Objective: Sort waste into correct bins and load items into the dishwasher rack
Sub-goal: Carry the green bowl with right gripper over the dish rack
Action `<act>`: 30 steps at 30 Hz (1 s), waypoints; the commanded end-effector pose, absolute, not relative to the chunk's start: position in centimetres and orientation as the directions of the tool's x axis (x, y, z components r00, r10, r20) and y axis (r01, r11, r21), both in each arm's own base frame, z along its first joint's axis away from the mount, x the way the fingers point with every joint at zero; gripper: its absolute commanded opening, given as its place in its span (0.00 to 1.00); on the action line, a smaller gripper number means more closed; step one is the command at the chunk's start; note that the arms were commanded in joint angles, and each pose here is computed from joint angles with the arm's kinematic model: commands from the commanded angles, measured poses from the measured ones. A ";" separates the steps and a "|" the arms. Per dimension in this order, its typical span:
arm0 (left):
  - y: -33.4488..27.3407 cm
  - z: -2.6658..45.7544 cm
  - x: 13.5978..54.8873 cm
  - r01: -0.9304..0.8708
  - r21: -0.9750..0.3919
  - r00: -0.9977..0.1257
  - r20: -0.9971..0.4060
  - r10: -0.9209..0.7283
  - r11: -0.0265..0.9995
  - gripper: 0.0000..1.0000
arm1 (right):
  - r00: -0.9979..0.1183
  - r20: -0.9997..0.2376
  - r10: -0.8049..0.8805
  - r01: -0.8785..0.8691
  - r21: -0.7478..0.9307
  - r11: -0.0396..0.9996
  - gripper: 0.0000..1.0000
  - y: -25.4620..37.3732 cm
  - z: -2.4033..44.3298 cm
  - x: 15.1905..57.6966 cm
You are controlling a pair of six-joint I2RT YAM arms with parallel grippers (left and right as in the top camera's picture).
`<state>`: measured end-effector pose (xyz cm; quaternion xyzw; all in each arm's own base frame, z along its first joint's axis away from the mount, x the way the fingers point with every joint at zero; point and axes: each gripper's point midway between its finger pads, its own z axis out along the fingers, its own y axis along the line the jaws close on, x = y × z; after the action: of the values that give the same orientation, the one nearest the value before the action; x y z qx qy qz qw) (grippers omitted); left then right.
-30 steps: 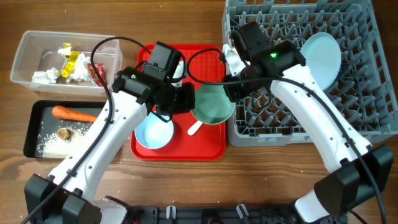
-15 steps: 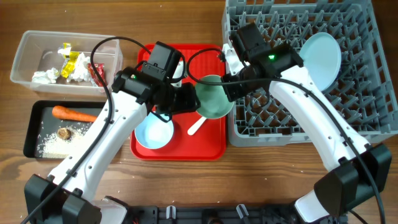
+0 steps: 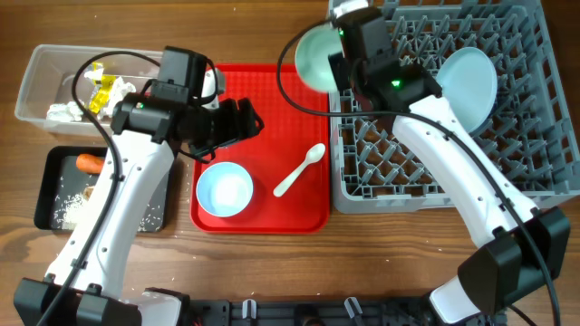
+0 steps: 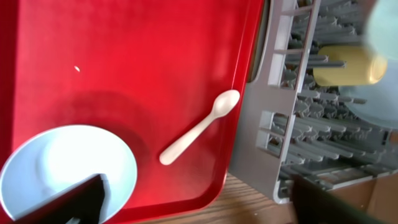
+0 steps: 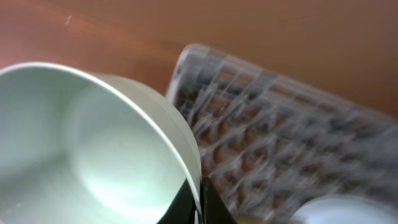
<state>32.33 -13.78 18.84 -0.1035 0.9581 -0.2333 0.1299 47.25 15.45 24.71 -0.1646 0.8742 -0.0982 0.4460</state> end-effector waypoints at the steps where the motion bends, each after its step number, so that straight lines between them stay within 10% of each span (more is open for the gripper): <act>1: -13.5 20.1 32.7 -0.119 -0.485 -0.935 -0.239 -0.262 0.866 1.00 | -0.483 -0.717 -0.502 -0.131 -0.508 0.851 0.04 12.0 26.5 50.0; 7: -13.5 20.2 32.8 -0.116 -0.487 -0.934 -0.244 -0.262 0.866 1.00 | -0.441 -0.775 -0.452 0.066 -0.531 0.845 0.04 5.3 25.7 56.1; 16: -13.5 20.2 32.8 -0.116 -0.487 -0.934 -0.244 -0.262 0.866 1.00 | -0.469 -0.388 -0.793 -0.052 -0.885 0.463 0.04 3.5 17.8 61.3; 30: -13.5 20.2 32.8 -0.116 -0.487 -0.934 -0.244 -0.262 0.866 1.00 | -0.603 -0.313 -0.734 -0.102 -0.882 0.460 0.05 4.3 14.1 58.8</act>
<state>32.57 -13.67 18.99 -0.1041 0.9571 -0.2342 0.1348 59.73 2.99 17.00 -0.2652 0.7620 -0.4543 0.3778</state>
